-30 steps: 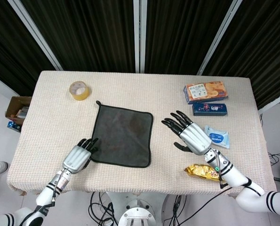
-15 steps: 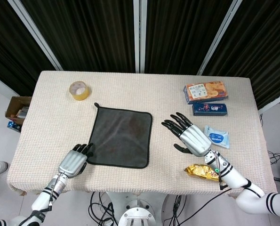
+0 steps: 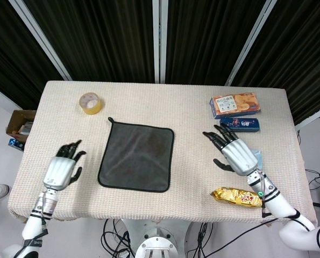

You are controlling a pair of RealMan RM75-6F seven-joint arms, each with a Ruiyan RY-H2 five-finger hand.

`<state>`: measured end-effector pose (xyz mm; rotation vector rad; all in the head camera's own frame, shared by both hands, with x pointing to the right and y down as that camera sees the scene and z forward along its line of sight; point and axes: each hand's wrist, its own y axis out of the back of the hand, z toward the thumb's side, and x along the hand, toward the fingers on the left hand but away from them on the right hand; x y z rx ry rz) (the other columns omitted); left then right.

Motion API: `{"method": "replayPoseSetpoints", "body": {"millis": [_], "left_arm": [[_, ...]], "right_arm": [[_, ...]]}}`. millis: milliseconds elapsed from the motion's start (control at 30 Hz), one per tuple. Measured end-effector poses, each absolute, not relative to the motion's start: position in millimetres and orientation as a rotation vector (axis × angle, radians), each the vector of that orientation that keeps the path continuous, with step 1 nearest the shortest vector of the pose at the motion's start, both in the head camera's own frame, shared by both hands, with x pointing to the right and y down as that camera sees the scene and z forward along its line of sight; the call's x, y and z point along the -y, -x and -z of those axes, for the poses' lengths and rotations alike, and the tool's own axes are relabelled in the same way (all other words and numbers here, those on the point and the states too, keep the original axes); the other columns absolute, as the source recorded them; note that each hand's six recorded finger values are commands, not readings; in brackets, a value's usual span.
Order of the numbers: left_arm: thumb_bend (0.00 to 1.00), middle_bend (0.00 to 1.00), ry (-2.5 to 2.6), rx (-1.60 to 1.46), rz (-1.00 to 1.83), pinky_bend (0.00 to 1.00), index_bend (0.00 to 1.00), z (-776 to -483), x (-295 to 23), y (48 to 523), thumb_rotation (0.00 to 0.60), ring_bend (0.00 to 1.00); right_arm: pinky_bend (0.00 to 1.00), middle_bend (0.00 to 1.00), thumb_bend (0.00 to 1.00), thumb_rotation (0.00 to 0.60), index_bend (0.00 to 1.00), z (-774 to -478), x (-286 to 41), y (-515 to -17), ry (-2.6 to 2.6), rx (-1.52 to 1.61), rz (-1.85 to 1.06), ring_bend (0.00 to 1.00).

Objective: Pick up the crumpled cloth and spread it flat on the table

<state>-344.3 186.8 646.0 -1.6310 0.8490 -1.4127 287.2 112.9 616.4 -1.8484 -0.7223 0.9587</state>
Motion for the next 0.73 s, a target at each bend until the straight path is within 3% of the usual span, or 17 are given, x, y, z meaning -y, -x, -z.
{"method": "replayPoseSetpoints", "body": {"millis": [133, 333, 533, 733], "left_arm": [[0.21, 0.04, 1.554, -1.037, 1.432, 0.15, 0.24, -630, -172, 385, 0.600, 0.10], [0.19, 0.05, 1.508, -1.240, 1.420, 0.15, 0.23, -607, -173, 440, 0.600, 0.10], [0.19, 0.06, 1.520, -1.283, 1.423, 0.15, 0.23, -586, -204, 468, 0.600, 0.10], [0.19, 0.07, 1.593, -1.213, 1.464, 0.15, 0.23, -582, -240, 455, 0.600, 0.10]], "right_arm": [[0.01, 0.16, 0.21, 0.600, 0.02, -609, -110, -331, 1.792, 0.801, -1.121, 0.00], [0.00, 0.14, 0.21, 0.600, 0.02, -589, -125, -381, 1.729, 0.945, -1.216, 0.00], [0.00, 0.13, 0.22, 0.600, 0.02, -570, -159, -419, 1.678, 1.062, -1.244, 0.00], [0.00, 0.13, 0.23, 0.600, 0.02, -569, -191, -435, 1.666, 1.115, -1.237, 0.00]]}}
